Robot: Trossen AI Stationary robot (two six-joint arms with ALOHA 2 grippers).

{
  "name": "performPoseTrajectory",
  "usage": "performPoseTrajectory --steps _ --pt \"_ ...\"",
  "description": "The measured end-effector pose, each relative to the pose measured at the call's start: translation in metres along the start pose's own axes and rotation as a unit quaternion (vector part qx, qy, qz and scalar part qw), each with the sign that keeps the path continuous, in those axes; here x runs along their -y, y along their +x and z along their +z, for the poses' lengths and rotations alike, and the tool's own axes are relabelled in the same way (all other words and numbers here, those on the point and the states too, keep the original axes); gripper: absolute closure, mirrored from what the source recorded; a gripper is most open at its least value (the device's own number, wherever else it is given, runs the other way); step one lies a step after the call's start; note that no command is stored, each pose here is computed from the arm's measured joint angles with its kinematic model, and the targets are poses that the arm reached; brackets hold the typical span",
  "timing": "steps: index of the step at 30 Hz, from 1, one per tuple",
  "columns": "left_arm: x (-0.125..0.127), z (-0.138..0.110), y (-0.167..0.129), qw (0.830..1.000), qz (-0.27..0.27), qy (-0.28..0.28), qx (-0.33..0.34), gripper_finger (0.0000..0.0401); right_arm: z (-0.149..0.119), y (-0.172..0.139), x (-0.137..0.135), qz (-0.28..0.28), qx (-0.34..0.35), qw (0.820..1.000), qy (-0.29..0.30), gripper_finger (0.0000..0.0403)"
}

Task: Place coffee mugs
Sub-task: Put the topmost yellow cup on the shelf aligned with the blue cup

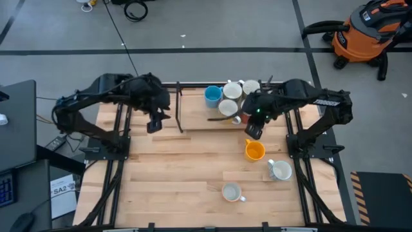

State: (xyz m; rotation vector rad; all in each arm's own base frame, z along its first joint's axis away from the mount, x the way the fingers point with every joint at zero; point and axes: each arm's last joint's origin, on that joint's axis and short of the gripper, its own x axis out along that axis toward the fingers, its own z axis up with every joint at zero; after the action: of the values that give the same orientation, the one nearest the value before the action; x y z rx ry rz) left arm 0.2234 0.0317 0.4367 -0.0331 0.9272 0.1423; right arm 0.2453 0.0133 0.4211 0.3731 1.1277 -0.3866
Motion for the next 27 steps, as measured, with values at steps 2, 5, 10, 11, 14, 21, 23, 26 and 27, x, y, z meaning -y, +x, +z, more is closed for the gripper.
performPoseTrajectory --steps 2,5,10,11,14,21,23,26,27 --pt "0.003 -0.014 0.008 1.0 -0.003 -0.014 0.015 0.0237 -0.006 0.006 -0.005 -0.006 -0.019 1.0 0.016 0.0286" --pt "0.007 -0.032 0.021 0.999 -0.01 -0.036 0.036 0.0237 -0.016 0.017 -0.012 -0.016 -0.044 0.998 0.035 0.0286" --pt "0.013 -0.053 0.04 0.997 -0.02 -0.06 0.04 0.0237 -0.034 0.038 -0.015 -0.028 -0.101 0.99 0.092 0.0286" --pt "0.014 -0.055 0.043 0.997 -0.021 -0.062 0.038 0.0237 -0.038 0.043 -0.014 -0.032 -0.113 0.987 0.107 0.0286" --pt "0.018 -0.058 0.048 0.997 -0.026 -0.064 0.034 0.0237 -0.051 0.053 -0.01 -0.056 -0.134 0.978 0.153 0.0286" --pt "0.023 -0.055 0.05 0.996 -0.036 -0.058 0.055 0.0237 -0.081 0.07 0.005 -0.115 -0.15 0.941 0.279 0.0286" --pt "0.023 -0.054 0.05 0.996 -0.036 -0.056 0.058 0.0237 -0.088 0.077 0.008 -0.132 -0.154 0.932 0.301 0.0286" --pt "0.024 -0.053 0.05 0.996 -0.037 -0.056 0.065 0.0237 -0.095 0.089 0.011 -0.152 -0.16 0.921 0.321 0.0286" --pt "0.024 -0.053 0.05 0.996 -0.037 -0.056 0.067 0.0237 -0.097 0.093 0.011 -0.155 -0.162 0.919 0.324 0.0286"
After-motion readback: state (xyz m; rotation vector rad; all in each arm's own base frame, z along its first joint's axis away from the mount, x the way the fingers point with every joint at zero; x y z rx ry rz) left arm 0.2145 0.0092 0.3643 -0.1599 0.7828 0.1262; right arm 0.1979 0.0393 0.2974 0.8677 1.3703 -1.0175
